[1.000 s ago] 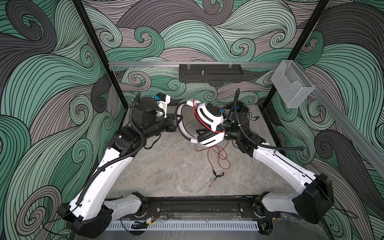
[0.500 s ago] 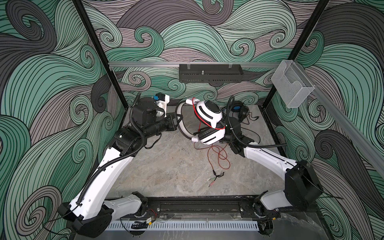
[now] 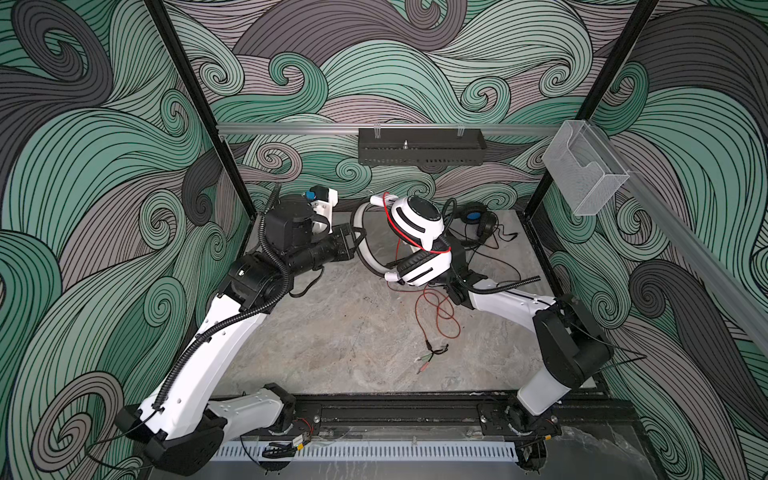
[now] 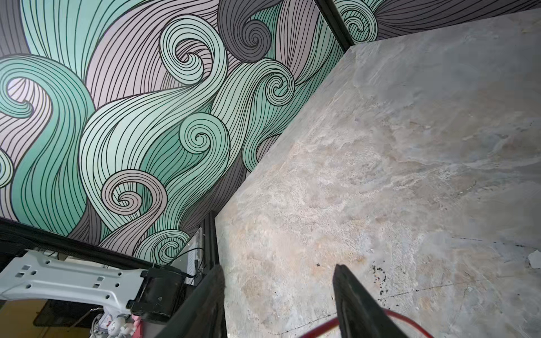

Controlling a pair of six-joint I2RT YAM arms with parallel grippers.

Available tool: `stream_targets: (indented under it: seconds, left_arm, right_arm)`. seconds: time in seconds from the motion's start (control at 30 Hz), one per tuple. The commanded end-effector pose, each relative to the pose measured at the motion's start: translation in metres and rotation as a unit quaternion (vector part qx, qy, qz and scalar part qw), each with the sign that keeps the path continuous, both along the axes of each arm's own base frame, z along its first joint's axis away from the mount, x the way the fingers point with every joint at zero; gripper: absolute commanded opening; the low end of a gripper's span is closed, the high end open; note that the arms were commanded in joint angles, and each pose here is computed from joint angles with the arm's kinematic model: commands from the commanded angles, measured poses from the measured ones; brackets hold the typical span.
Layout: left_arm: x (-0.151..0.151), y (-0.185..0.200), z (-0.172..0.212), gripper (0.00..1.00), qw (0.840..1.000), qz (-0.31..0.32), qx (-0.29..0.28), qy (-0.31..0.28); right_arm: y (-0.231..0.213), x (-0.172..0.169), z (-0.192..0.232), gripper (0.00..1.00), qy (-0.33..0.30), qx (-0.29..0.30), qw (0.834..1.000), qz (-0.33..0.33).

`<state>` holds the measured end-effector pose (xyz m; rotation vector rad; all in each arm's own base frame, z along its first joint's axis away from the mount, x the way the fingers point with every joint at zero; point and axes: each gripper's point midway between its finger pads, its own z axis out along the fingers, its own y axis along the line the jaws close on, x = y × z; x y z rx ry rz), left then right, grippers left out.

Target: Wrap the headphones

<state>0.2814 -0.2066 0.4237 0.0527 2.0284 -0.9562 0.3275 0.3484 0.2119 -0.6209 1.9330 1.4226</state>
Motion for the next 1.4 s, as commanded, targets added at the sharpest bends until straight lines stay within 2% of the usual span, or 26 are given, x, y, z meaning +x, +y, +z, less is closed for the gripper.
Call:
stream_targets:
  seconds: [0.0, 0.17, 0.3, 0.37, 0.5, 0.6, 0.87, 1.1, 1.27, 1.37]
  left_arm:
    - [-0.003, 0.003, 0.063, 0.00, 0.995, 0.010, -0.078, -0.061]
    - [0.004, 0.004, 0.078, 0.00, 0.992, 0.022, -0.106, -0.070]
    - [0.005, 0.001, 0.084, 0.00, 0.990, 0.016, -0.116, -0.072]
    - [0.004, 0.000, 0.086, 0.00, 0.990, 0.014, -0.118, -0.070]
    - [0.001, 0.002, 0.090, 0.00, 0.989, 0.013, -0.125, -0.072]
    - [-0.001, 0.004, 0.089, 0.00, 0.990, 0.014, -0.126, -0.067]
    - [-0.002, 0.013, 0.093, 0.00, 0.987, 0.033, -0.140, -0.070]
    - [0.003, 0.028, 0.092, 0.00, 0.984, 0.065, -0.149, -0.070]
    - [0.015, 0.051, 0.072, 0.00, 0.975, 0.122, -0.179, -0.050]
    - [0.023, 0.063, 0.055, 0.00, 0.970, 0.156, -0.182, -0.035]
  right_arm:
    - [0.008, -0.016, 0.013, 0.51, -0.031, 0.015, 0.999, 0.032]
    - [0.005, -0.024, -0.001, 0.40, -0.023, 0.006, 0.999, 0.035]
    - [0.007, -0.023, 0.001, 0.35, -0.029, 0.008, 0.999, 0.037]
    - [0.009, -0.023, 0.002, 0.35, -0.031, 0.008, 0.999, 0.040]
    - [0.013, -0.022, -0.002, 0.45, -0.030, 0.001, 0.999, 0.042]
    - [0.018, -0.022, -0.007, 0.49, -0.028, -0.002, 0.999, 0.044]
    - [0.024, -0.025, -0.024, 0.45, -0.014, -0.010, 0.998, 0.053]
    - [0.019, -0.040, -0.046, 0.31, -0.005, -0.041, 0.997, 0.065]
    - [0.012, -0.058, -0.062, 0.12, -0.007, -0.098, 0.993, 0.070]
    - [-0.002, -0.068, -0.069, 0.03, -0.012, -0.153, 0.986, 0.059]
